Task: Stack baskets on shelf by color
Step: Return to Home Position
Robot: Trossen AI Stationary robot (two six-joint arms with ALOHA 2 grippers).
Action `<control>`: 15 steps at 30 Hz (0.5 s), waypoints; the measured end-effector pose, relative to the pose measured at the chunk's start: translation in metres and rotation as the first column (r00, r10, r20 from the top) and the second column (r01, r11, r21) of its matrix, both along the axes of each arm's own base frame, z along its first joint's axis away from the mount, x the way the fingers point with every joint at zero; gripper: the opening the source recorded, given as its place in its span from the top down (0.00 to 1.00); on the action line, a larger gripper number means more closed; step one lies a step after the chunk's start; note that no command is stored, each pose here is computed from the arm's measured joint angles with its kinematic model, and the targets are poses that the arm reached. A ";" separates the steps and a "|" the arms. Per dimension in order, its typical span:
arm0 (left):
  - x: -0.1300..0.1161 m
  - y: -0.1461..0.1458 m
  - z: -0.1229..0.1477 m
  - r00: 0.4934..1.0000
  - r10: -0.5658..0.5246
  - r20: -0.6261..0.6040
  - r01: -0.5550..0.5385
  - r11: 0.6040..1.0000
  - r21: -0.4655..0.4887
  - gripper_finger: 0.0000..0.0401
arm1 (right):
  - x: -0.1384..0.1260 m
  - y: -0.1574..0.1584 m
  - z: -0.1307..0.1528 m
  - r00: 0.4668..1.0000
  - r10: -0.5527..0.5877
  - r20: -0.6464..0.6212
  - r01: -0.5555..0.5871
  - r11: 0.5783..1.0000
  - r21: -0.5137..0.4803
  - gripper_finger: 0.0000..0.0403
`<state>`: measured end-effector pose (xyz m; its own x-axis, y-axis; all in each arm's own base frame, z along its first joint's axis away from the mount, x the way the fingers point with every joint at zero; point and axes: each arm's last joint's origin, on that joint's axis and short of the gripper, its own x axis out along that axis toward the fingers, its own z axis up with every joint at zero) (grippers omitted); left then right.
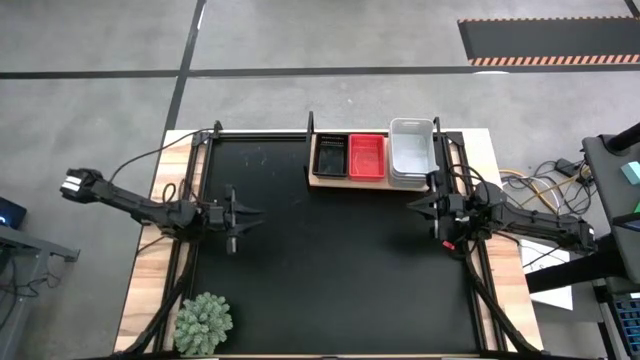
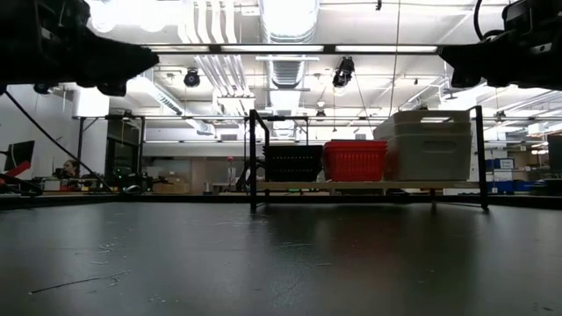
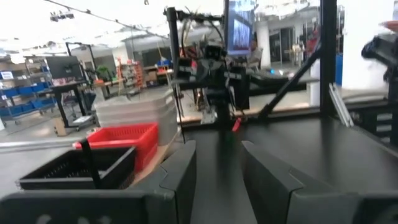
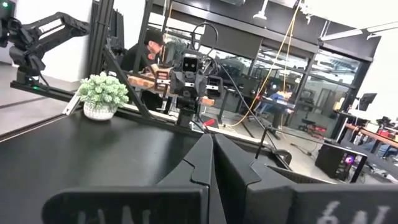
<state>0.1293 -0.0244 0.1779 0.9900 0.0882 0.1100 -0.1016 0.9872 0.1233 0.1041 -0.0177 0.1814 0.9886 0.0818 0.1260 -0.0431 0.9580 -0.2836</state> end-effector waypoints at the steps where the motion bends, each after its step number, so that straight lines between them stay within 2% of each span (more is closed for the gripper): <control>1: 0.001 0.000 -0.001 1.000 0.000 -0.008 0.000 1.000 0.002 0.73 | 0.000 0.000 0.000 1.000 0.000 0.000 0.000 1.000 0.001 0.98; 8: 0.005 -0.001 -0.009 0.997 0.000 -0.078 0.001 1.000 0.020 0.73 | -0.001 0.004 -0.002 1.000 0.018 -0.021 -0.017 0.999 0.031 0.98; 15: 0.011 -0.003 -0.021 0.986 0.003 -0.169 0.004 0.999 0.045 0.73 | -0.008 0.010 -0.009 0.988 -0.142 -0.060 0.144 0.989 0.024 0.98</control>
